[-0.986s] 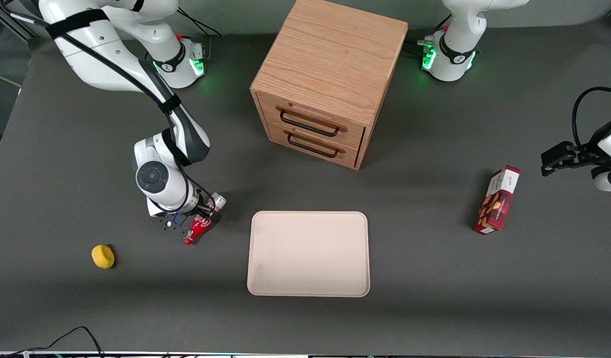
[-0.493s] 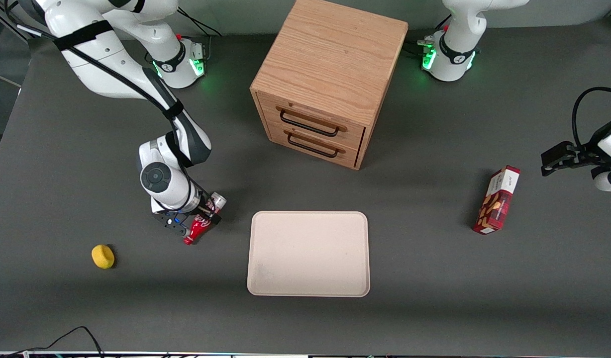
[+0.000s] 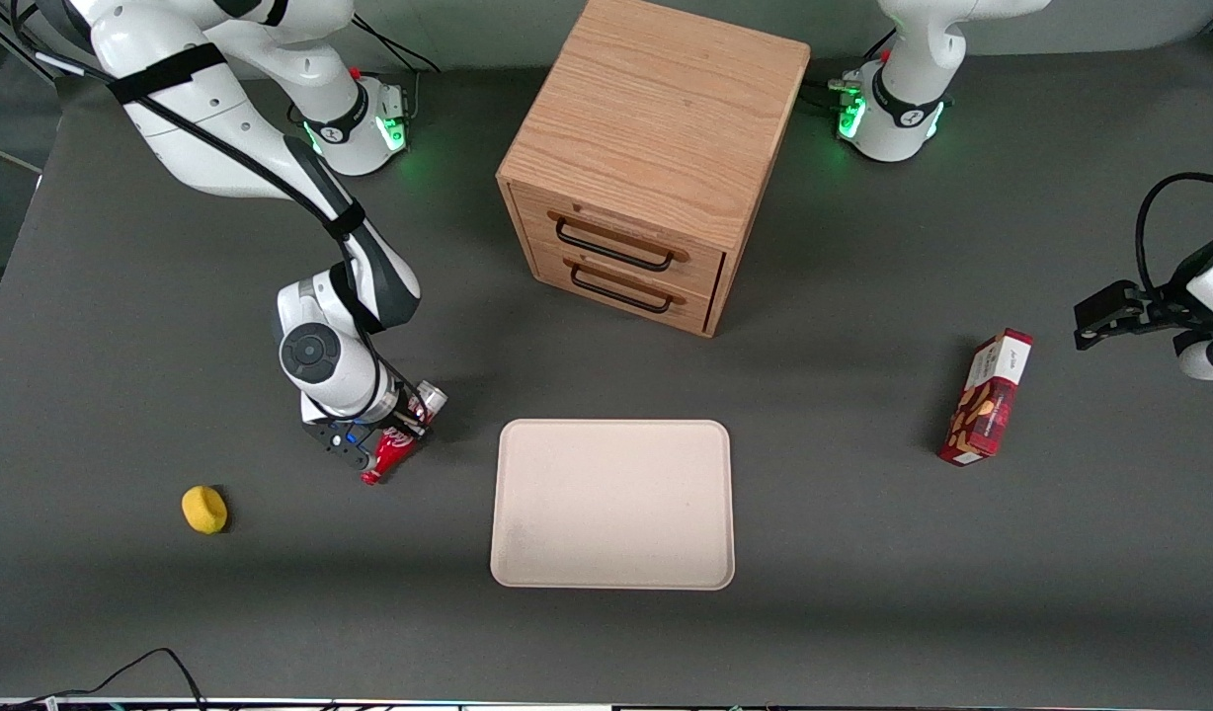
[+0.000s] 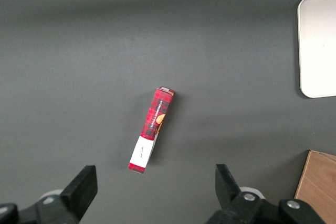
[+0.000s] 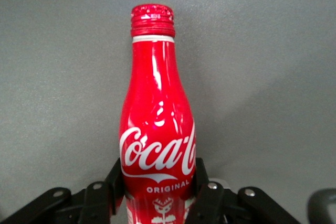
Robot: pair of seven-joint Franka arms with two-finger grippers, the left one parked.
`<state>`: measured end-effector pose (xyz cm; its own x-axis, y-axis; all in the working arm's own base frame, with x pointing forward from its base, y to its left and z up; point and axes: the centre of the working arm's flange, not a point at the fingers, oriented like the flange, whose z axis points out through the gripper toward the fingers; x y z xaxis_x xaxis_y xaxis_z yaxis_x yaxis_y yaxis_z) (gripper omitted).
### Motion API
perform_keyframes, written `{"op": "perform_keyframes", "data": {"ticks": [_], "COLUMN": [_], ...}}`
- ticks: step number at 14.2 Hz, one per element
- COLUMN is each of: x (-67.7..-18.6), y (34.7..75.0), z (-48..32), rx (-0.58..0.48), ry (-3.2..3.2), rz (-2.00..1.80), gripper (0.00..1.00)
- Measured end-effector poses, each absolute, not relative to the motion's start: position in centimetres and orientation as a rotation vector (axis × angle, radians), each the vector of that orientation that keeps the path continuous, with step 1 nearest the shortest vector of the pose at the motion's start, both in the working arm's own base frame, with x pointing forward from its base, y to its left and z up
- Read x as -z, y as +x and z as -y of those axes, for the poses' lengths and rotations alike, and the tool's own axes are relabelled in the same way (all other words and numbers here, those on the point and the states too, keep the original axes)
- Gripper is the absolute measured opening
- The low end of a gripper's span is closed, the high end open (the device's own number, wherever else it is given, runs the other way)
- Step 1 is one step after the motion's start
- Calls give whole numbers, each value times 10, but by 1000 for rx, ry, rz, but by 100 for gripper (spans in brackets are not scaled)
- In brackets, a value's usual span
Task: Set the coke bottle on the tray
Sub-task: 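Lift the bottle and tilt it upright with the right gripper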
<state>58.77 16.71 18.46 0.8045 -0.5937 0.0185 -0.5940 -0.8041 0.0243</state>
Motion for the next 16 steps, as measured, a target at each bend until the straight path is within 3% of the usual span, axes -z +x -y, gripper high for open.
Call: {"op": "perform_keyframes", "data": {"ticks": [4,7,10,16], "x": [-187,-215,-286,-469], "y": [589,598,605,574], "z": [-167,-164,-163,-176], "rx": [-22,-33,14,199], "ry": [2956,2941,2895,2921], "rz": [982,977,922,786], "gripper": [54,54,54,54]}}
